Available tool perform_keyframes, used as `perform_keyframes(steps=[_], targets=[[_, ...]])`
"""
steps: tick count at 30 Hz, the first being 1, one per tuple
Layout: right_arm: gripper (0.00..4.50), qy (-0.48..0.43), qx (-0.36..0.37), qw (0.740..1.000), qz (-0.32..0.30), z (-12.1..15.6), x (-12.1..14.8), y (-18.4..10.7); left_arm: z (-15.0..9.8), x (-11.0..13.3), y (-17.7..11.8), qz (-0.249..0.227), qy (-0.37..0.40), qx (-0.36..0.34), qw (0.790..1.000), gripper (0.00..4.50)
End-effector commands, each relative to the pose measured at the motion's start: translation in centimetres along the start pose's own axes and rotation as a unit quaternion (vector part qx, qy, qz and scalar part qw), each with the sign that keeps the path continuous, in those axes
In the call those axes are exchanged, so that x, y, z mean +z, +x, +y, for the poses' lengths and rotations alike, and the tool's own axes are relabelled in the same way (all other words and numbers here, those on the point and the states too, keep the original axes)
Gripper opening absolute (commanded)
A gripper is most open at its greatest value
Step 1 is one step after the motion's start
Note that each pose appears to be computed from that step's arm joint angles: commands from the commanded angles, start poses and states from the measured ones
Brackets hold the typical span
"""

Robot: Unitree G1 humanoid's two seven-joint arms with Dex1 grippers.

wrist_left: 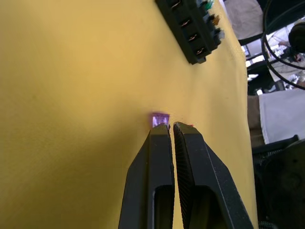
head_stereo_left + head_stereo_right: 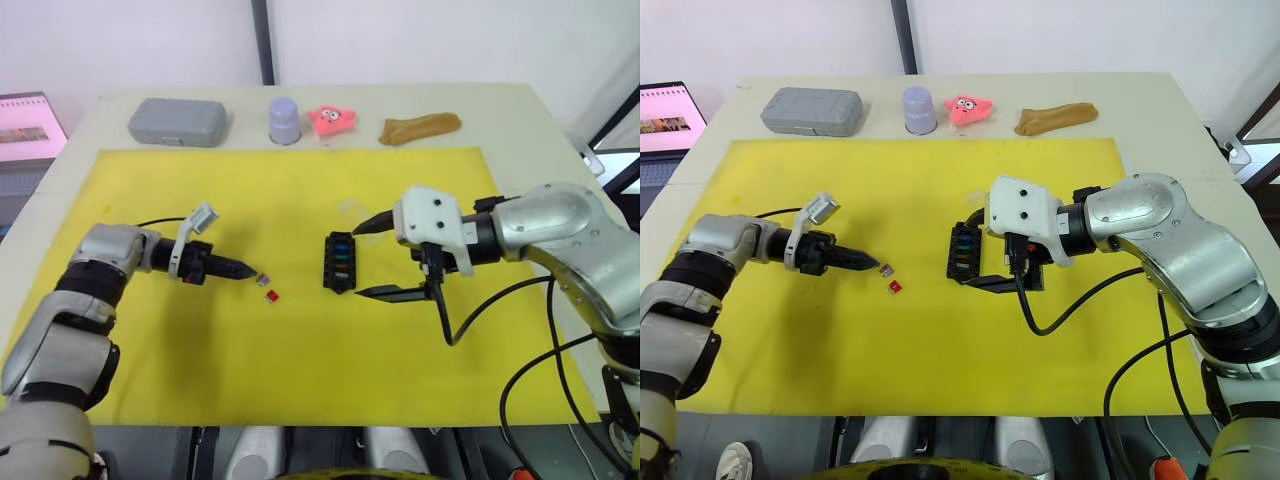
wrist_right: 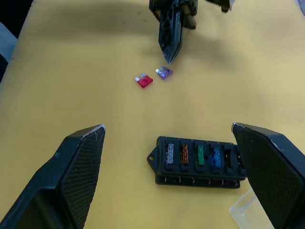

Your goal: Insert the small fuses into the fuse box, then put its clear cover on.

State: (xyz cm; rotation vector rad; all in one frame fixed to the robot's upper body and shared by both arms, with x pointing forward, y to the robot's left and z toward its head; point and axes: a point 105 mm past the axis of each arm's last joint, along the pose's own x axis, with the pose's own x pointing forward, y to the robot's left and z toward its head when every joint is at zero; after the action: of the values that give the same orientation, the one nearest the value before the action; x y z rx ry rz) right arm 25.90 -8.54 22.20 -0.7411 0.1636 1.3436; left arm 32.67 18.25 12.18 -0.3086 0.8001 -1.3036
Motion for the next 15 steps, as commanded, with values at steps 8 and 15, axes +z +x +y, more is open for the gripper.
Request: perform_keyframes(steps=[8,15], targets=[[4.5,-0.032,-0.004,0.999,-0.009,-0.1,1.0,-0.1,0.3,-0.5,0.2,0.006,0.005,0.004,1.0,1.01],[4.5,-0.032,-0.006,0.999,-0.007,-0.1,1.0,-0.2,0.3,-0.3,1.1,0.008,-0.013,-0.005,1.0,2.44]])
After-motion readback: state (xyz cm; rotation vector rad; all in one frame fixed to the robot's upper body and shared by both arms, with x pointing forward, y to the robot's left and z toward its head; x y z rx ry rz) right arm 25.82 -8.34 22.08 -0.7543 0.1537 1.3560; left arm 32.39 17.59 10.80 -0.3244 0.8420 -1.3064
